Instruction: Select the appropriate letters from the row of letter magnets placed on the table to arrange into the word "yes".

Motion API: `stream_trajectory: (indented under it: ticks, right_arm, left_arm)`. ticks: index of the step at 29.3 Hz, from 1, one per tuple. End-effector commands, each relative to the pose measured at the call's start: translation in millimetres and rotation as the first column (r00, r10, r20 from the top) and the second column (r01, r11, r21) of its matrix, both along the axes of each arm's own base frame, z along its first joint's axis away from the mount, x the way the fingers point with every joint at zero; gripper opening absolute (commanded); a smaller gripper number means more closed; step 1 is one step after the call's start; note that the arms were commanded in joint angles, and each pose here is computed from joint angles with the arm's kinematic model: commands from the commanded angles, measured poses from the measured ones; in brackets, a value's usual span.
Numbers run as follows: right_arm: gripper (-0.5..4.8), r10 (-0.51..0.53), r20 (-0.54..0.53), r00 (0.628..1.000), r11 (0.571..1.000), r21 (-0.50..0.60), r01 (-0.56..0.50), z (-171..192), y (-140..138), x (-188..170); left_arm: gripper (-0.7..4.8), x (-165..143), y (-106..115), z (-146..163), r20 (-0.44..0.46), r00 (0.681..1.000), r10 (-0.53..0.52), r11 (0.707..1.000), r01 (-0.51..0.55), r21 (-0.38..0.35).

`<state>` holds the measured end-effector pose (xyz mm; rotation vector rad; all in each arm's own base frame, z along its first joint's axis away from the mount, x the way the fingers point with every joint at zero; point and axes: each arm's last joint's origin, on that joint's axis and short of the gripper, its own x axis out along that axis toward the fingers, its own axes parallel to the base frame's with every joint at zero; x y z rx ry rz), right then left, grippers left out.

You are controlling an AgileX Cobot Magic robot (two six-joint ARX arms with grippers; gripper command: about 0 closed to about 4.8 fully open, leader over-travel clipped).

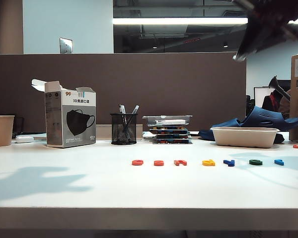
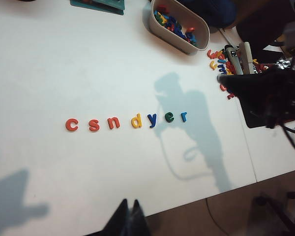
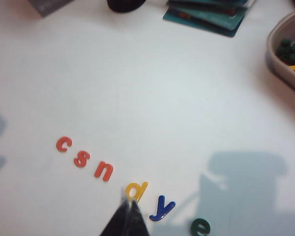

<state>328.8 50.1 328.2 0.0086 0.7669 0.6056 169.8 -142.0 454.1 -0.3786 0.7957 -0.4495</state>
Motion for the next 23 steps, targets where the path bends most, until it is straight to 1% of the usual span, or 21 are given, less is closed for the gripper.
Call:
stream_trajectory:
  ticks: [1,2,3,4,6,7,9,11,17,19,23]
  right_arm:
    - [0.76,0.062,-0.002,0.998,0.998,-0.002,-0.062,-10,6,9]
    - [0.98,0.068,-0.015,0.998,0.998,-0.004,-0.068,-15,8,12]
    - [1.08,0.079,-0.021,0.997,0.997,-0.012,-0.08,-20,10,15]
    - [1.18,0.117,-0.031,0.993,0.992,-0.036,-0.118,-31,14,21]
    - [1.18,0.17,-0.049,0.984,0.982,-0.07,-0.173,-46,23,28]
    - [1.27,0.191,-0.058,0.98,0.977,-0.083,-0.196,-54,28,32]
    - [1.78,0.199,-0.071,0.977,0.974,-0.098,-0.205,-64,33,37]
    - [2.09,0.204,-0.079,0.976,0.97,-0.12,-0.212,-73,38,41]
    - [2.12,0.283,-0.107,0.953,0.937,-0.181,-0.299,-96,48,48]
    - [2.12,0.299,-0.116,0.947,0.926,-0.206,-0.318,-102,48,49]
    - [2.12,0.322,-0.144,0.936,0.911,-0.22,-0.347,-112,49,50]
  left_arm:
    - [-0.05,-1,1,3,0.021,1.0,0.001,1.0,-0.001,-0.004]
    - [-0.05,-1,1,3,0.021,1.0,0.0,1.0,0.0,-0.004]
    - [-0.05,-1,1,3,0.021,1.0,0.0,1.0,0.0,-0.004]
    - [-0.05,-1,1,3,0.021,1.0,0.0,1.0,0.0,-0.004]
    - [-0.05,-1,1,3,0.021,1.0,0.001,1.0,-0.001,-0.004]
    - [-0.05,-1,1,3,0.021,1.0,0.001,1.0,-0.001,-0.004]
    - [-0.05,-1,1,3,0.021,1.0,0.001,1.0,-0.001,-0.004]
    - [-0.05,-1,1,3,0.021,1.0,0.001,1.0,-0.001,-0.004]
    - [-0.05,-1,1,3,0.021,1.0,0.0,1.0,0.0,-0.004]
    - [-0.05,-1,1,3,0.021,1.0,0.0,1.0,0.0,-0.004]
    - [-0.05,-1,1,3,0.021,1.0,0.0,1.0,0.0,-0.004]
